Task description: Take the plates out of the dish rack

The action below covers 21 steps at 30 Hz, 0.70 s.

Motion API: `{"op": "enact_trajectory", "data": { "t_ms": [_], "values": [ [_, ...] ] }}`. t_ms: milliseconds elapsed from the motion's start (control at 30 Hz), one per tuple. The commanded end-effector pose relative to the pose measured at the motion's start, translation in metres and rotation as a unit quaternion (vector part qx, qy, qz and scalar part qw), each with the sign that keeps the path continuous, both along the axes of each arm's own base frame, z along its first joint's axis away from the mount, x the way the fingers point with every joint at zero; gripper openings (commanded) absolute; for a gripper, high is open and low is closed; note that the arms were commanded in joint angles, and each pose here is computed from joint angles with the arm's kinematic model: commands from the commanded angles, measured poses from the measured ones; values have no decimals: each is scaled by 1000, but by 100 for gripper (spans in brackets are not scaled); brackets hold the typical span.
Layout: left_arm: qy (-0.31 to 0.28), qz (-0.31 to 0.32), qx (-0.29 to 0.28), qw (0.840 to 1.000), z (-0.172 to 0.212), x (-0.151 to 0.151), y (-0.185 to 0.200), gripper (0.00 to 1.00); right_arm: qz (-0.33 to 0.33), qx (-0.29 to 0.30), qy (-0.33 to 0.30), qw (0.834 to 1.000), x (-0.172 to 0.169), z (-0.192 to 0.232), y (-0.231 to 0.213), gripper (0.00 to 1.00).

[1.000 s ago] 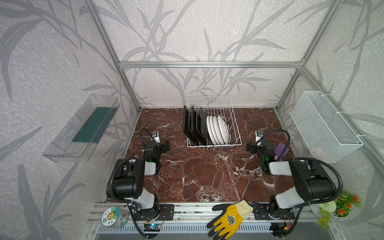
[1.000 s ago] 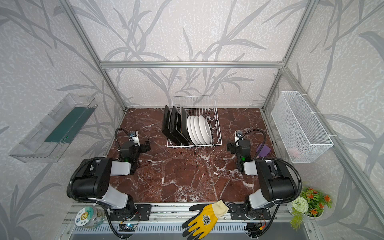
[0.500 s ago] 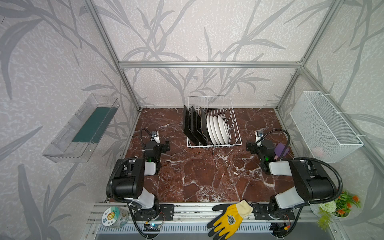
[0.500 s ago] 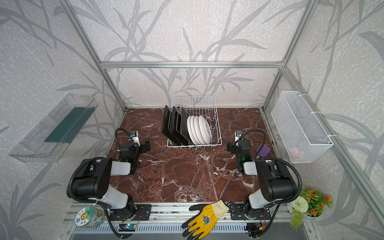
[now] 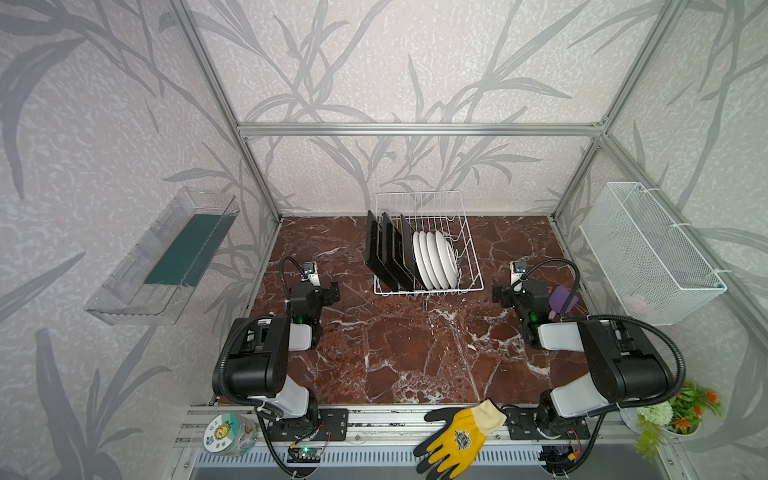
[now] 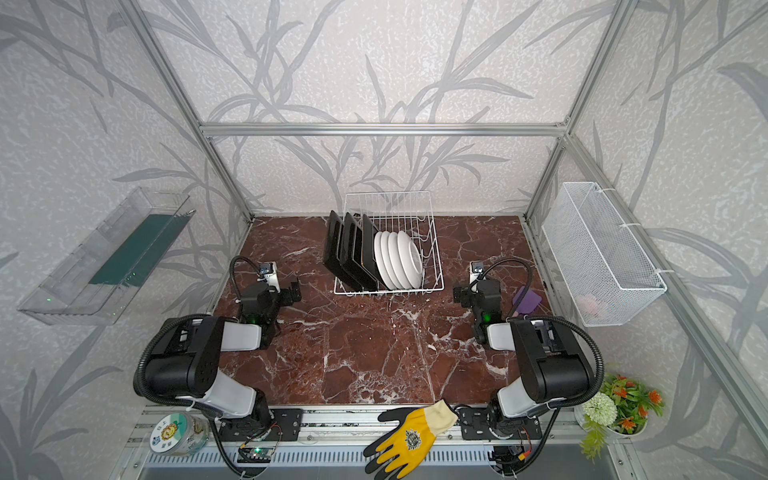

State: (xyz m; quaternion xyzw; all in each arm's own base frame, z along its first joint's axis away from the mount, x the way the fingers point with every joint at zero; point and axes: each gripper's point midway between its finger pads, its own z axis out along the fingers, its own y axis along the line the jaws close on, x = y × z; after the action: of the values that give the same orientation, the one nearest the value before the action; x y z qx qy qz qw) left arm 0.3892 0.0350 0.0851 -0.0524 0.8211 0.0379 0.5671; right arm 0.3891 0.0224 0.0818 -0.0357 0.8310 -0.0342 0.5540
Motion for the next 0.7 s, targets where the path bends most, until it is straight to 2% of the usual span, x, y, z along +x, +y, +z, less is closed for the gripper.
{"op": "enact_trajectory", "data": {
  "t_ms": [0,167,300,367,567,667],
  "values": [
    [-27,1,-3,1000,26,5,1,99,14,1,-31,999,3,16,5,99],
    [-31,4,-2,1000,50,-2,1,99,2,-1,-41,999,-2,40,1,99],
    [-88,16,-10,996,96,-9,4,99,-19,-3,-33,999,-11,61,-6,99],
    [-82,9,-14,996,113,-10,2,99,-28,1,-35,999,-16,74,-10,99],
    [-71,-51,-58,995,167,-15,-23,99,-36,29,-25,999,-33,115,-10,99],
    [-68,-79,-86,991,193,-18,-35,99,-20,43,-17,999,-41,134,-4,99]
  ]
}}
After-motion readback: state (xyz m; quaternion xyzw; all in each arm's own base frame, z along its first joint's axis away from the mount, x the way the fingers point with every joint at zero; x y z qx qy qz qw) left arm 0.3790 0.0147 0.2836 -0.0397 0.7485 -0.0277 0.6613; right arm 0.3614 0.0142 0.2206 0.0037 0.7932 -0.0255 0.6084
